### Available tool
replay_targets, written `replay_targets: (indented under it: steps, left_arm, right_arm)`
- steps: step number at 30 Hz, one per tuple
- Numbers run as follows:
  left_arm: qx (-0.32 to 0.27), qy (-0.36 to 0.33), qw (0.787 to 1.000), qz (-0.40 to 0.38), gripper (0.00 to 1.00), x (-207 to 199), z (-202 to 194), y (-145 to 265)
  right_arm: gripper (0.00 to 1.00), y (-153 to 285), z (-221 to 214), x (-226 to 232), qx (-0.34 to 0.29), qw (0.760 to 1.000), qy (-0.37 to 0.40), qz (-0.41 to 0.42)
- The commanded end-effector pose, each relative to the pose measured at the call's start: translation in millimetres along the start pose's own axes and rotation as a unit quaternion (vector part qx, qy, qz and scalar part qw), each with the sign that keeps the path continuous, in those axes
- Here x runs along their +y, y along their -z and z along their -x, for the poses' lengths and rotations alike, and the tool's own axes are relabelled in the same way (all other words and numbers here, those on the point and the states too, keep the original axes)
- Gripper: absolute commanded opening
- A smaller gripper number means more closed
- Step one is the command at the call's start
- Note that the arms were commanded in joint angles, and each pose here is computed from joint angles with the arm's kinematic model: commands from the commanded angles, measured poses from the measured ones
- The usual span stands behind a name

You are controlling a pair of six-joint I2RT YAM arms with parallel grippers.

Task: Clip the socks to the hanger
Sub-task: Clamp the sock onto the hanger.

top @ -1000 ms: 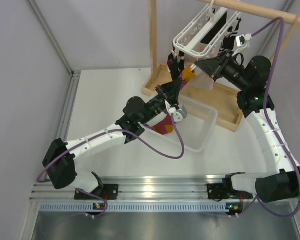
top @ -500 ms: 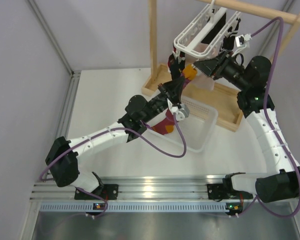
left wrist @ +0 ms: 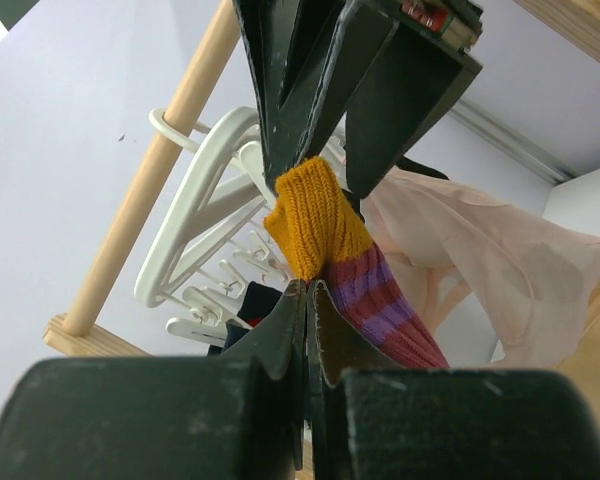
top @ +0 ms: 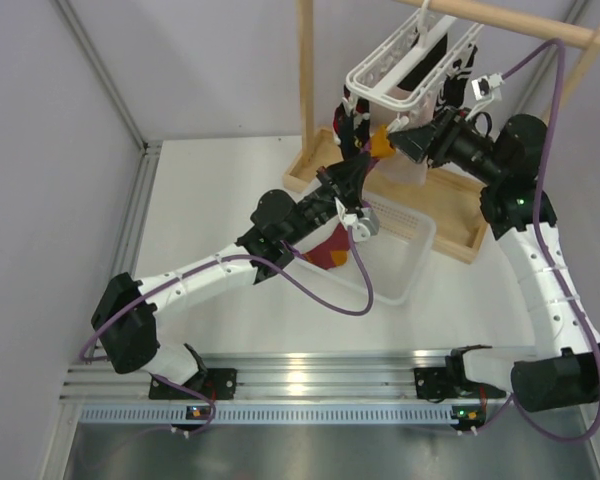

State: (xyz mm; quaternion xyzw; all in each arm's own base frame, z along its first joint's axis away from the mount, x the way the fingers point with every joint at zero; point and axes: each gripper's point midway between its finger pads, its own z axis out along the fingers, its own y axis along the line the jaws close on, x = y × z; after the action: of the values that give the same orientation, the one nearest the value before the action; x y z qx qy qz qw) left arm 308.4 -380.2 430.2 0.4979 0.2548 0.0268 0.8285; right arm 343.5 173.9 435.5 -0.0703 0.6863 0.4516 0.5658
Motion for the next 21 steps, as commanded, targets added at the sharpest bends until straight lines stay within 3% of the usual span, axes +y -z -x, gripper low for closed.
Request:
replay_targets:
  steps: [1,10,21]
  left_arm:
    - [-0.015,-0.009,0.999,0.032,0.00,27,11,-5]
    - [-0.002,-0.007,0.999,0.038,0.00,36,4,0]
    - [0.009,0.005,0.999,0.036,0.00,40,-3,5]
  right_arm:
    - [0.64,27,29,28,-0.029,0.998,0.062,0.018]
    - [0.66,62,48,3,-0.028,0.997,0.068,0.004]
    - [0.59,51,71,-39,-0.069,0.990,0.122,-0.033]
